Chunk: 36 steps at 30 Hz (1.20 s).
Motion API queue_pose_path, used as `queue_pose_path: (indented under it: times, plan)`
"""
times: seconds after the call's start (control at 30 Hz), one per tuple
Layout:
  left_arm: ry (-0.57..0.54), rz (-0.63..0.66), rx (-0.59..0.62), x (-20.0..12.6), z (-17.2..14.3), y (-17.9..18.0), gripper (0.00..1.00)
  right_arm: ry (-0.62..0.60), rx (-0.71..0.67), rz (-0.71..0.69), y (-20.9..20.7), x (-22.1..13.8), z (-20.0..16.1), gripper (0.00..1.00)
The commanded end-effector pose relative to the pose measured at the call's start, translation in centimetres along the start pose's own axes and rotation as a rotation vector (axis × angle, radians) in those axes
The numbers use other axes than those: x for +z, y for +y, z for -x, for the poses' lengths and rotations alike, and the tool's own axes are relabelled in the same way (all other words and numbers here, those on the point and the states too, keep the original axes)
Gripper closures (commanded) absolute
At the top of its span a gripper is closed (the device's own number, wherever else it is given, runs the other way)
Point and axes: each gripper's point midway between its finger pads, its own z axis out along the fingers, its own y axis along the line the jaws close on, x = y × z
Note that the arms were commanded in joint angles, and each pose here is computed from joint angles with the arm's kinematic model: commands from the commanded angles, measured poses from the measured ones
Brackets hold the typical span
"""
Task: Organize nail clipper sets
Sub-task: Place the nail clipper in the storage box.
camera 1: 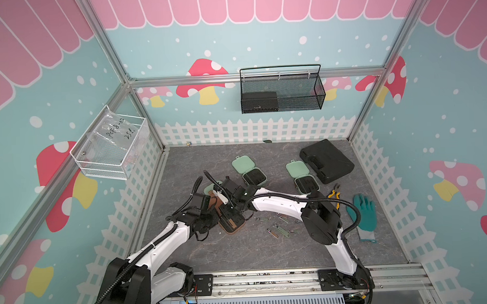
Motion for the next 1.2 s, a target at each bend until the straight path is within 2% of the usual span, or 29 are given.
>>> queue_pose_path:
  times: [0.0, 0.3, 0.8, 0.97, 1.17]
  plan:
    - [-0.009, -0.022, -0.020, 0.9, 0.2, -0.3, 1.00, 0.029, 0.003, 0.002, -0.6, 1.7, -0.8, 0.80]
    - [0.006, -0.002, -0.026, 2.4, -0.2, 0.6, 1.00, 0.062, 0.012, 0.011, -1.0, 3.2, -1.9, 0.83]
    - [0.028, 0.006, -0.036, 3.2, -0.8, 1.1, 1.00, 0.152, 0.076, -0.029, -3.1, 4.4, -7.8, 0.84]
    - [0.032, -0.001, -0.037, 3.1, -0.7, 0.8, 1.00, 0.128, 0.066, -0.015, -2.6, 3.9, -6.7, 0.84]
    - [0.029, -0.007, -0.037, 2.8, -0.7, 0.7, 1.00, 0.042, 0.031, 0.022, -1.0, 1.3, -2.9, 0.84]
